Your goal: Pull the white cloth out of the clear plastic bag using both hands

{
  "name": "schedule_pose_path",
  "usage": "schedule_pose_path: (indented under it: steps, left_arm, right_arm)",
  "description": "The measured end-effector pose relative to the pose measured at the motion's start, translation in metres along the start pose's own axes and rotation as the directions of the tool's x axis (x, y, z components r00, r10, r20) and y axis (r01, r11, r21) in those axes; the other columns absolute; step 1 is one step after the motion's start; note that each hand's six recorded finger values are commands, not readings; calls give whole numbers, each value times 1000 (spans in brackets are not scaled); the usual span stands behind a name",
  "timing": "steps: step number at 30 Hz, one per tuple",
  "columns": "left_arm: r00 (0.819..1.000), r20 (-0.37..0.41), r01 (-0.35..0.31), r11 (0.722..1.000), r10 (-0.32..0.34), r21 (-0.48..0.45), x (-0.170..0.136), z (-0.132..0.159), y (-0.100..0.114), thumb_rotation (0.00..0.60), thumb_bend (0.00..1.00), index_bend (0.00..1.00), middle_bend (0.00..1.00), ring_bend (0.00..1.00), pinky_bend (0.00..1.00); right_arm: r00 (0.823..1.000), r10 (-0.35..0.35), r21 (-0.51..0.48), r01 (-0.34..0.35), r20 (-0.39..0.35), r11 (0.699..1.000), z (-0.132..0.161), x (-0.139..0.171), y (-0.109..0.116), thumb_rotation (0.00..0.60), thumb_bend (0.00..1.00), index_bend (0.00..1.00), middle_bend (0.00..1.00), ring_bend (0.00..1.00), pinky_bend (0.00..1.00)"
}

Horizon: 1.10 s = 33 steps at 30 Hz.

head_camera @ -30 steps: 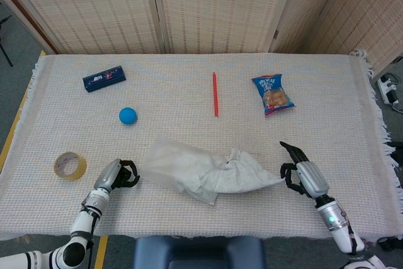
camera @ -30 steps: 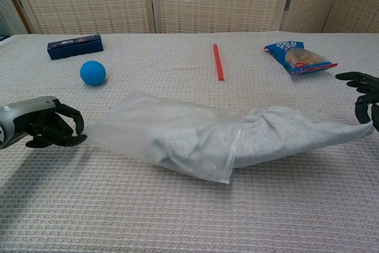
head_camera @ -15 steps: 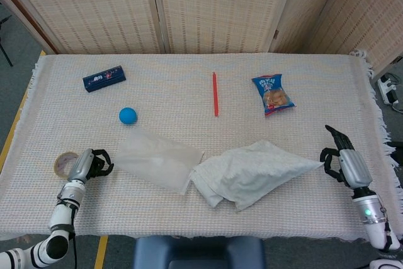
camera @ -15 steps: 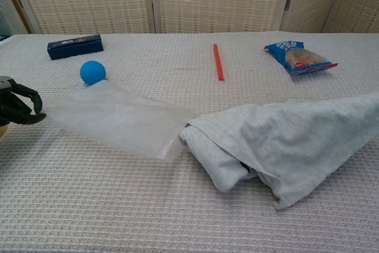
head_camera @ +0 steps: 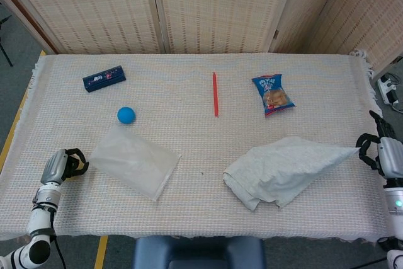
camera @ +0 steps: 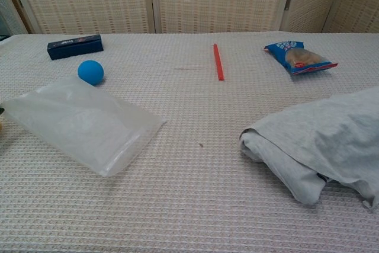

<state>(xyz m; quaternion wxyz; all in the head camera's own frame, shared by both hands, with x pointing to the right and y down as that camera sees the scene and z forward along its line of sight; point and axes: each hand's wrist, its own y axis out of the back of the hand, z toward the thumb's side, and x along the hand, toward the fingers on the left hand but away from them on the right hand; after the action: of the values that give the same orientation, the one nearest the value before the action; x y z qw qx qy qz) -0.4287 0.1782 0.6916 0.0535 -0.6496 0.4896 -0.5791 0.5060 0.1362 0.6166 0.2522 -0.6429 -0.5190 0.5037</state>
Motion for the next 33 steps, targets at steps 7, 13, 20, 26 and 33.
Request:
schedule_pose_path:
  steps: [7, 13, 20, 26, 33]
  left_arm:
    - [999, 35, 37, 999, -38, 31, -7, 4, -6, 468, 405, 271, 978, 935, 1000]
    - [993, 106, 37, 988, -54, 148, -17, 16, -5, 425, 228, 94, 430, 436, 671]
    - [967, 255, -100, 932, 8, 349, -38, 32, 7, 431, 203, 95, 133, 71, 214]
    - [930, 359, -228, 884, 74, 409, -73, 29, 17, 485, 191, 104, 87, 10, 161]
    - [931, 313, -306, 872, 190, 382, -115, -11, 39, 499, 122, 100, 78, 7, 160]
  right_arm:
    - [998, 54, -2, -54, -31, 999, 6, 5, -10, 600, 499, 42, 0, 0, 0]
    - [994, 82, 67, -78, -66, 995, 13, 10, -6, 600, 300, 0, 0, 0, 0]
    - [986, 138, 214, -115, -96, 970, 35, 30, -5, 600, 228, 0, 0, 0, 0]
    - [977, 173, 353, -121, -121, 928, 64, 57, -13, 600, 171, 0, 0, 0, 0]
    - [986, 91, 437, -22, -137, 899, 87, 95, -11, 600, 161, 0, 0, 0, 0]
